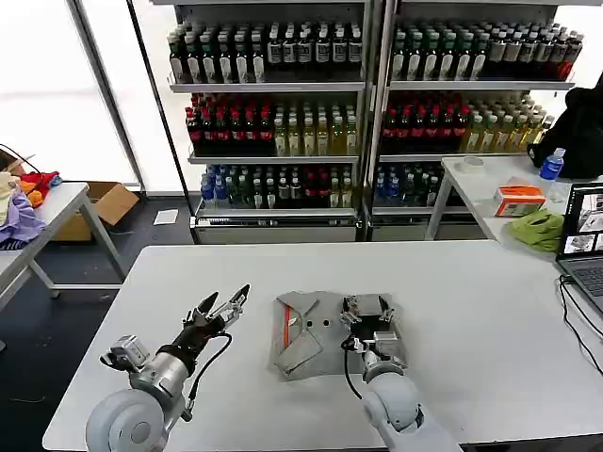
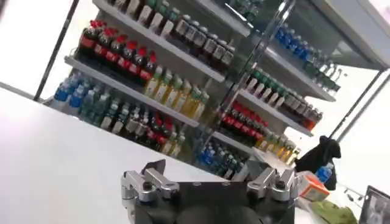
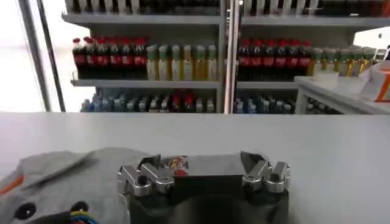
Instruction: Fold and organize the clothes.
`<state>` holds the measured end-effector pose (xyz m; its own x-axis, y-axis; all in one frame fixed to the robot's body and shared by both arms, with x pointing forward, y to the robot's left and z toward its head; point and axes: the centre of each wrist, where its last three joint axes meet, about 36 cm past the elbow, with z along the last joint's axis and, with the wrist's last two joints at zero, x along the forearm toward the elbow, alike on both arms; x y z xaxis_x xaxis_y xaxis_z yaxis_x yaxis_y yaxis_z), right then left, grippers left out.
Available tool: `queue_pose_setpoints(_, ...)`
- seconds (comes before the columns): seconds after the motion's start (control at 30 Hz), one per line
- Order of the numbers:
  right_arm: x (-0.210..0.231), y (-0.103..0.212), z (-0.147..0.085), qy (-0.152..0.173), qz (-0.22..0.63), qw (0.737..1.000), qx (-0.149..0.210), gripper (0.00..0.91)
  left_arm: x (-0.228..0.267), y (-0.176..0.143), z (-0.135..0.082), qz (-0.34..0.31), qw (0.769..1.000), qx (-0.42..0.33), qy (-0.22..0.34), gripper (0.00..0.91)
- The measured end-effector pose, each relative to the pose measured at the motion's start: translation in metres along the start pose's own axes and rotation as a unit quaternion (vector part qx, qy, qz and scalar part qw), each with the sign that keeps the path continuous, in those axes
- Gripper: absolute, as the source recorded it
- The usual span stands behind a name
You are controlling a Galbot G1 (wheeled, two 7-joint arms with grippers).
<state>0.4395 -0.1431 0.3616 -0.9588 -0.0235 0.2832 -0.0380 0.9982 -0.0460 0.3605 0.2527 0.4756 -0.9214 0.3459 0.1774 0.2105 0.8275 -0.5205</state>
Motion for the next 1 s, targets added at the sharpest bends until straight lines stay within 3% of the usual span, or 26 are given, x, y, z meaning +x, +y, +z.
queue_pose_setpoints(0.27,-0.004,0.001,-0.006,0.036,0.002,0.999,0.032,0.907,0.0,-0.001,-0.001,0.001,1.0,0.0,-0.002,0.907)
queue_pose_setpoints(0.43,0.0,-0.006,-0.014,0.032,-0.005,0.999,0.033,0.907,0.001,0.0,-0.003,-0.001,1.0,0.0,-0.005,0.907)
queue_pose_setpoints(0.77,0.037,-0.036,-0.04,-0.047,-0.041,0.998,0.0,0.907,0.008,-0.001,-0.002,-0.008,1.0,-0.012,-0.015,0.907)
queue_pose_setpoints(1.0,0.07,-0.071,-0.042,-0.102,-0.069,0.992,-0.018,0.907,0.019,0.003,0.007,-0.034,0.997,-0.065,-0.032,0.907)
